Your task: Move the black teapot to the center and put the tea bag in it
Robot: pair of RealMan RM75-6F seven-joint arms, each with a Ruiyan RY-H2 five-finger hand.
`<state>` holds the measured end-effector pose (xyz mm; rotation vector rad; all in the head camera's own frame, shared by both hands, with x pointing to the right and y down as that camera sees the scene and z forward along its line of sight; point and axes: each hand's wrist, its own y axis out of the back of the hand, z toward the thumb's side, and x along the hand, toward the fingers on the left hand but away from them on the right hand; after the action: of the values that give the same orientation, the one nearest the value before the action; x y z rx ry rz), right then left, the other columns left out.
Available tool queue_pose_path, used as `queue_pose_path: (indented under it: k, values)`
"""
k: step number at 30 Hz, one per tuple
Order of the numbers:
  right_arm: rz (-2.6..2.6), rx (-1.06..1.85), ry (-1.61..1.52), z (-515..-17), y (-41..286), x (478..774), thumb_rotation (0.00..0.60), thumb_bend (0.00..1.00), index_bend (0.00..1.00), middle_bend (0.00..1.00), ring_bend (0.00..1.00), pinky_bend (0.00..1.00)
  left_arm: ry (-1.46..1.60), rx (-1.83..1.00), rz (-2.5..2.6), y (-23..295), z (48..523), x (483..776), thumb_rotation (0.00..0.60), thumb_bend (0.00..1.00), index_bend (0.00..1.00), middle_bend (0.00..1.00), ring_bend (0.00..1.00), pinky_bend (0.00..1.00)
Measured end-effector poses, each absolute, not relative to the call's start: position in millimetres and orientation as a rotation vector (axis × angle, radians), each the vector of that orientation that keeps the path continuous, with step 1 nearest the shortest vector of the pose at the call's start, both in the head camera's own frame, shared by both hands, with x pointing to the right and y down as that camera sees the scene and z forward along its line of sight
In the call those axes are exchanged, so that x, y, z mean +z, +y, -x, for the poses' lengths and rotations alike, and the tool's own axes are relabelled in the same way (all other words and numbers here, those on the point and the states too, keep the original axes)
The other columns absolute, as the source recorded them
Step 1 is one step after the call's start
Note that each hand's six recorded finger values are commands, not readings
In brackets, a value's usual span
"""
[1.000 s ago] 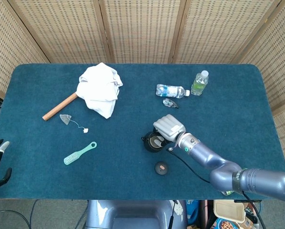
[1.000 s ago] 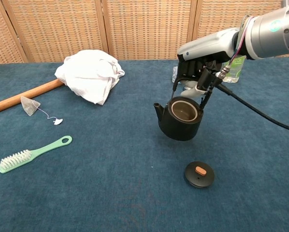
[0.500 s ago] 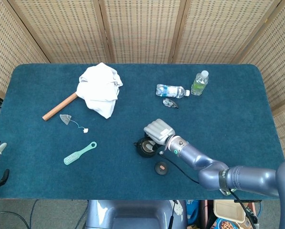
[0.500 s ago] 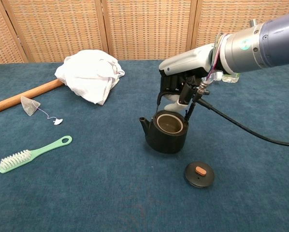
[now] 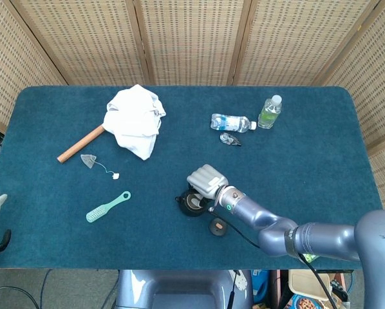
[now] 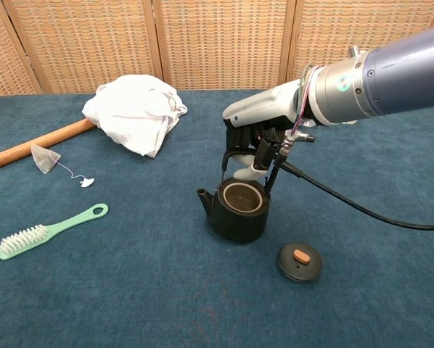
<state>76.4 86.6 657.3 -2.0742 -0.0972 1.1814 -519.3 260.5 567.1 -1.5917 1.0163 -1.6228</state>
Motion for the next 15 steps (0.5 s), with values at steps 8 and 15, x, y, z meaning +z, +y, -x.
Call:
queue_pose_path:
  k: [8, 15]
  values:
    - [2.063, 1.175, -0.069, -72.9, 91.8, 658.5, 0.457, 0.58, 0.7, 0.64, 0.8, 0.67, 1.018, -1.625, 1.589, 261.6, 519.9, 566.4, 0.6, 0.48, 0.03, 0.0, 0.0, 0.0]
    - [2.052, 1.177, -0.07, -74.3, 92.1, 658.0, 0.464, 0.58, 0.62, 0.56, 0.79, 0.67, 1.022, -1.623, 1.588, 261.7, 519.8, 565.7, 0.6, 0.48, 0.03, 0.0, 0.0, 0.0]
